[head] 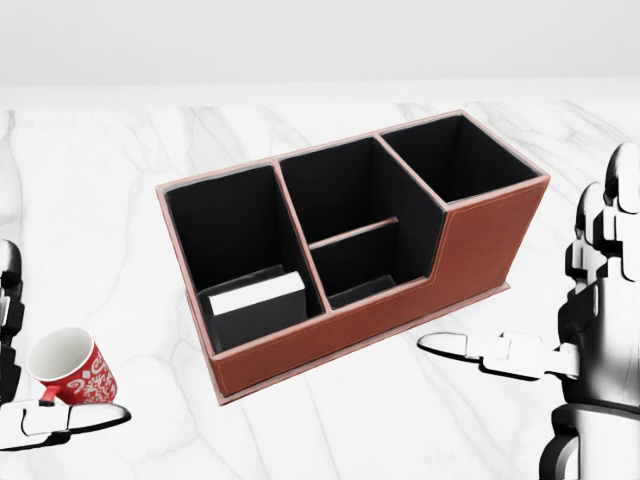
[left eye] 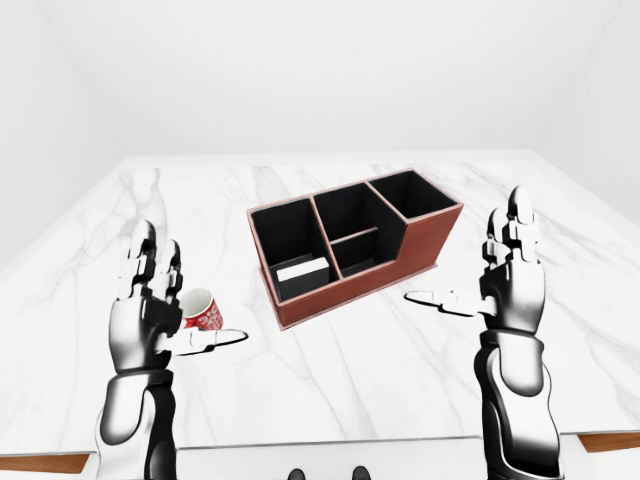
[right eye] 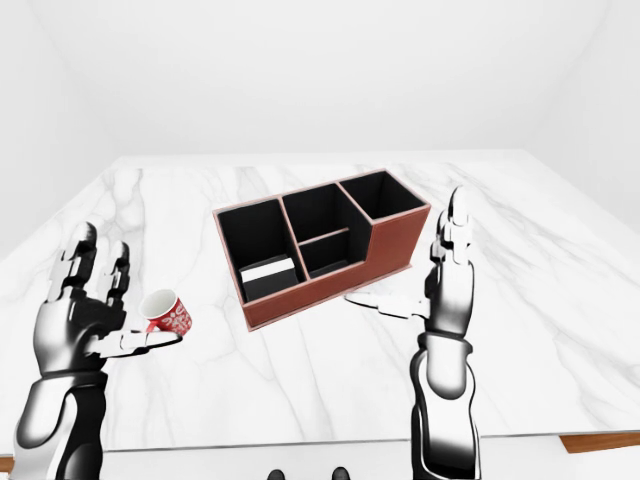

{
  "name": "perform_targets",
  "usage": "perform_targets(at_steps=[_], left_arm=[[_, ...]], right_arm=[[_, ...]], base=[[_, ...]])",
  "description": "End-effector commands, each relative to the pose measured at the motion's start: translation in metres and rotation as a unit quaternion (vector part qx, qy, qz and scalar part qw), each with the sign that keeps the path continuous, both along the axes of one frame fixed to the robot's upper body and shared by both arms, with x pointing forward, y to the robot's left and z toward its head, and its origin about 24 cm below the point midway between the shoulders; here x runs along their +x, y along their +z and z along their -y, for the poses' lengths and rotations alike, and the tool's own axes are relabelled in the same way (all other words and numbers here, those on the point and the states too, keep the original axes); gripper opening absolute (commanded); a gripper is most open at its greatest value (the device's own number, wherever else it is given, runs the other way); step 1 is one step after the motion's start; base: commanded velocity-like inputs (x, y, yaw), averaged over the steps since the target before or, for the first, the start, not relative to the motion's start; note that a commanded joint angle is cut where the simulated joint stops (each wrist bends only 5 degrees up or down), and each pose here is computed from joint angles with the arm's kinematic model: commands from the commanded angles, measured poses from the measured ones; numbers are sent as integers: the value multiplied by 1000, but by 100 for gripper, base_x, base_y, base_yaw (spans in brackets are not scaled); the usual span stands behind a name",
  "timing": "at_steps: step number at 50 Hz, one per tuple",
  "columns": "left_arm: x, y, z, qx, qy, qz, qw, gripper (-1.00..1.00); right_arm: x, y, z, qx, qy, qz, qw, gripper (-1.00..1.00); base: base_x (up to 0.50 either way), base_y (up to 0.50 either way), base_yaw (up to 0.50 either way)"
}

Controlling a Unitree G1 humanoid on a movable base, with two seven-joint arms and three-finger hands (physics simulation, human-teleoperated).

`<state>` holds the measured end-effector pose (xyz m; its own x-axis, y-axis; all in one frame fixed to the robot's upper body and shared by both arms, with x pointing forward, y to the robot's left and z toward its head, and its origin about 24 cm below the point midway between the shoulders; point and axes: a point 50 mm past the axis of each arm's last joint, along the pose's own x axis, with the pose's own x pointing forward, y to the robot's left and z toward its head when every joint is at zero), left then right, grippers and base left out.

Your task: Pick up the book and place it in the left compartment of the caddy.

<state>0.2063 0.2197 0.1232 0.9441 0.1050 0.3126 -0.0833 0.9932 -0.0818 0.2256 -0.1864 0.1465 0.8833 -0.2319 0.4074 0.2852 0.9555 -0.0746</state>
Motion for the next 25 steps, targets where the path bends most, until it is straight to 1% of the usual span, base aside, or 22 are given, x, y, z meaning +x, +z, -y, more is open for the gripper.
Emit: perform_targets(at_steps=[1, 2, 4, 7, 10, 11, 12, 13, 19, 22, 25], left_arm=[[-21, 9, 3, 3, -21, 39, 999, 100], [-21, 9, 3, 4, -21, 40, 999, 100], [-25, 11, 6, 4, -32, 50, 998, 100], [-31, 13, 9, 11, -41, 69, 997, 100], [-37, 14, 11, 13, -47, 77, 996, 100], [-40, 16, 13, 7, -67, 81, 994, 100], [-41, 16, 13, 7, -68, 81, 994, 100], [-43, 17, 14, -7, -90, 78, 993, 100], [-45, 19, 12, -9, -81, 83, 993, 100], [-49, 21, 11, -13, -82, 93, 992, 100], [-50, 22, 11, -14, -85, 97, 992, 100]], right_arm=[[-15, -8, 1, 15, 11, -16, 1000, 100], [-15, -8, 1, 15, 12, -17, 1000, 100], [-15, -13, -2, 14, 16, -29, 999, 100], [-16, -16, -4, 11, 16, -36, 999, 100], [-18, -17, -6, 11, 21, -40, 999, 100], [-18, -18, -6, 11, 21, -43, 999, 100], [-18, -18, -6, 11, 22, -43, 999, 100], [-19, -20, -7, 13, 23, -46, 999, 100], [-28, -19, -9, 16, 31, -45, 998, 100], [-38, -14, -8, 19, 33, -23, 999, 100], [-40, -12, -7, 23, 31, -22, 999, 100]], base=[[0, 0, 0], [0, 0, 0], [0, 0, 0], [0, 0, 0], [0, 0, 0], [0, 0, 0], [0, 0, 0], [0, 0, 0], [0, 0, 0], [0, 0, 0], [0, 0, 0]])
